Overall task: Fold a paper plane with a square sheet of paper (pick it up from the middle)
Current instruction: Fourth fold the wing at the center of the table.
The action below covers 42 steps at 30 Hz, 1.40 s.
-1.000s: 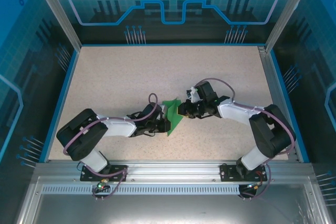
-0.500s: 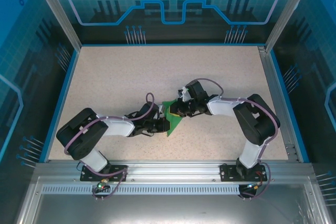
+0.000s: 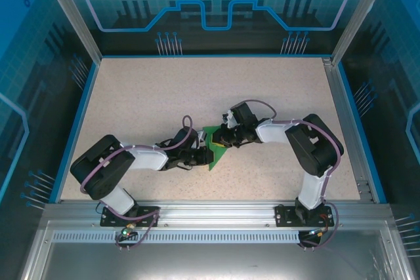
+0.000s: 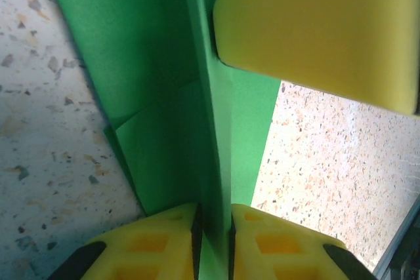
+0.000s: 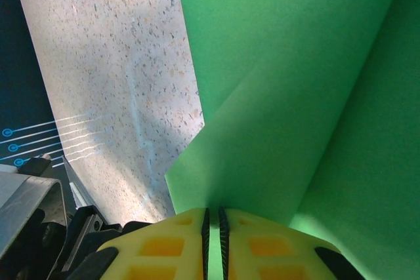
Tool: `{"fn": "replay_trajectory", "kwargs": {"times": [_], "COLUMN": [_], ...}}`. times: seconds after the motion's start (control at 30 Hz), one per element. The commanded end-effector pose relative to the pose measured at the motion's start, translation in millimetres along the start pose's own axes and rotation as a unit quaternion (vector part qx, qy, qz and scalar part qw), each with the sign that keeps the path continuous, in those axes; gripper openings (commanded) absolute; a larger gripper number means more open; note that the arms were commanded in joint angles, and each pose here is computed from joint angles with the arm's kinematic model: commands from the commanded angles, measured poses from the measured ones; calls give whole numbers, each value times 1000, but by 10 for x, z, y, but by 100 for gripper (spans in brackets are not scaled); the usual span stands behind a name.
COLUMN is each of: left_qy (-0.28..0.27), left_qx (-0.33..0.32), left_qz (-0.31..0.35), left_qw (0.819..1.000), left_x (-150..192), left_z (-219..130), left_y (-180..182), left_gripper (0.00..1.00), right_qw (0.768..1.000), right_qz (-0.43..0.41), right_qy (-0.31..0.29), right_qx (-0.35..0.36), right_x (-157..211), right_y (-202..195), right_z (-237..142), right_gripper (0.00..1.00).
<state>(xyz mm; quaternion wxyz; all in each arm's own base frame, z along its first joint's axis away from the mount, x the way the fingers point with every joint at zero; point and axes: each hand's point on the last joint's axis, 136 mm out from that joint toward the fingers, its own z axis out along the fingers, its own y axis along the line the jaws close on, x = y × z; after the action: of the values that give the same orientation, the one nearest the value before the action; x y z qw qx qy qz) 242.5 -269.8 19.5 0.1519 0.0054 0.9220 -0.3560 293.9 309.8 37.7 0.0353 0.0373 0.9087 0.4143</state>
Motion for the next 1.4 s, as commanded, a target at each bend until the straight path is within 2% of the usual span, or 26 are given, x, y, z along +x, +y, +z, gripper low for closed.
{"fn": "replay_trajectory", "kwargs": {"times": [0.0,0.2,0.53,0.8,1.07,1.37], "left_qy": [15,18,19,26,31,28], "left_qx": [-4,-1,4,55,58,48], "left_qz": [-13,-14,-34,-77,-104,-135], "left_qw": [1000,1000,999,995,992,989], "left_x": [94,123,125,143,120,144], "left_z": [-54,-46,15,-16,-22,-27], "left_y": [55,63,109,144,191,286], "left_gripper": [22,21,5,5,5,5], "right_qw": [1000,1000,1000,999,999,999], "right_qz": [0,-2,-9,-23,-37,-29], "right_qy": [3,5,-12,-33,-5,11], "right_qx": [5,3,7,2,-13,-39], "right_x": [0,0,-32,-23,160,14], "right_y": [30,51,93,113,178,285], "right_z": [47,46,-130,-375,-234,-17], "right_gripper": [15,15,17,18,18,18]}}
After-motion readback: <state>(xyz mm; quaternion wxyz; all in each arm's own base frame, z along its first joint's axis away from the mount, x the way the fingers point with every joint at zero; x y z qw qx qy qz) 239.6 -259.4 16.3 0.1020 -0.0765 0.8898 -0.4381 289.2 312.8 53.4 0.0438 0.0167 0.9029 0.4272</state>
